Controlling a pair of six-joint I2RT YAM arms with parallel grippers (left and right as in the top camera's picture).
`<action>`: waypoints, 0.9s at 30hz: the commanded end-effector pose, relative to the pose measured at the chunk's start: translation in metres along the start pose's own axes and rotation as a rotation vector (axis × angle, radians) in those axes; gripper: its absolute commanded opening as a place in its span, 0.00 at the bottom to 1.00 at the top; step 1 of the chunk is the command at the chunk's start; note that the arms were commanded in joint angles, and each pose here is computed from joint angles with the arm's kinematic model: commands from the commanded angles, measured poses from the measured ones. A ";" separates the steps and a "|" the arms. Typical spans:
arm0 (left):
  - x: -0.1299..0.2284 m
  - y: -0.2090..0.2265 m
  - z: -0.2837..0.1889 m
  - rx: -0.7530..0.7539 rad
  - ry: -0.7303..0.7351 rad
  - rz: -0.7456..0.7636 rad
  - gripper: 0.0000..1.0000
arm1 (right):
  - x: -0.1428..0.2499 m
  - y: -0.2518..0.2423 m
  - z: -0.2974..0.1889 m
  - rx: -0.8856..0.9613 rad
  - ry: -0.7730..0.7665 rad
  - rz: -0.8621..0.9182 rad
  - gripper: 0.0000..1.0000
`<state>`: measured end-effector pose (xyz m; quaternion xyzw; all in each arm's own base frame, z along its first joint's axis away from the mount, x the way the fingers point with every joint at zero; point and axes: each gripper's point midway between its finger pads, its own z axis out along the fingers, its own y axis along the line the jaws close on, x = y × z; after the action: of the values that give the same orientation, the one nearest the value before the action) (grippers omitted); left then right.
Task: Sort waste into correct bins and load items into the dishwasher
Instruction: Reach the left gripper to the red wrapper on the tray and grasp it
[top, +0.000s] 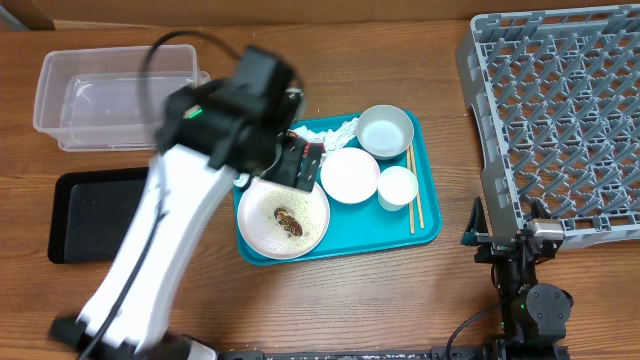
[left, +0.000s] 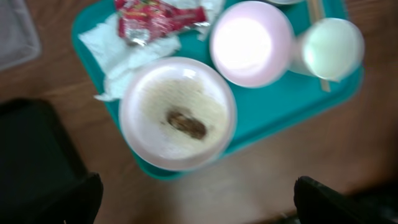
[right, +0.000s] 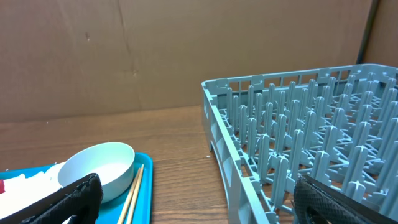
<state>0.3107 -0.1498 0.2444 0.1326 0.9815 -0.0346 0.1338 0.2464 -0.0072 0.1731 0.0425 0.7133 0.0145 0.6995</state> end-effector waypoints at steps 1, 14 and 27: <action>-0.026 0.031 0.032 -0.204 -0.002 -0.020 1.00 | 0.002 -0.002 0.000 0.008 -0.004 -0.003 1.00; -0.074 -0.022 0.164 0.116 0.074 -0.162 1.00 | 0.002 -0.002 0.000 0.008 -0.004 -0.003 1.00; -0.068 -0.015 0.235 -0.074 0.108 -0.319 0.84 | 0.002 -0.002 0.000 0.008 -0.004 -0.003 1.00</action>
<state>0.4249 -0.2069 0.0425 -0.0130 0.9969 -0.0416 0.0649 0.2464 -0.0072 0.1729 0.0425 0.7135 0.0142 0.6992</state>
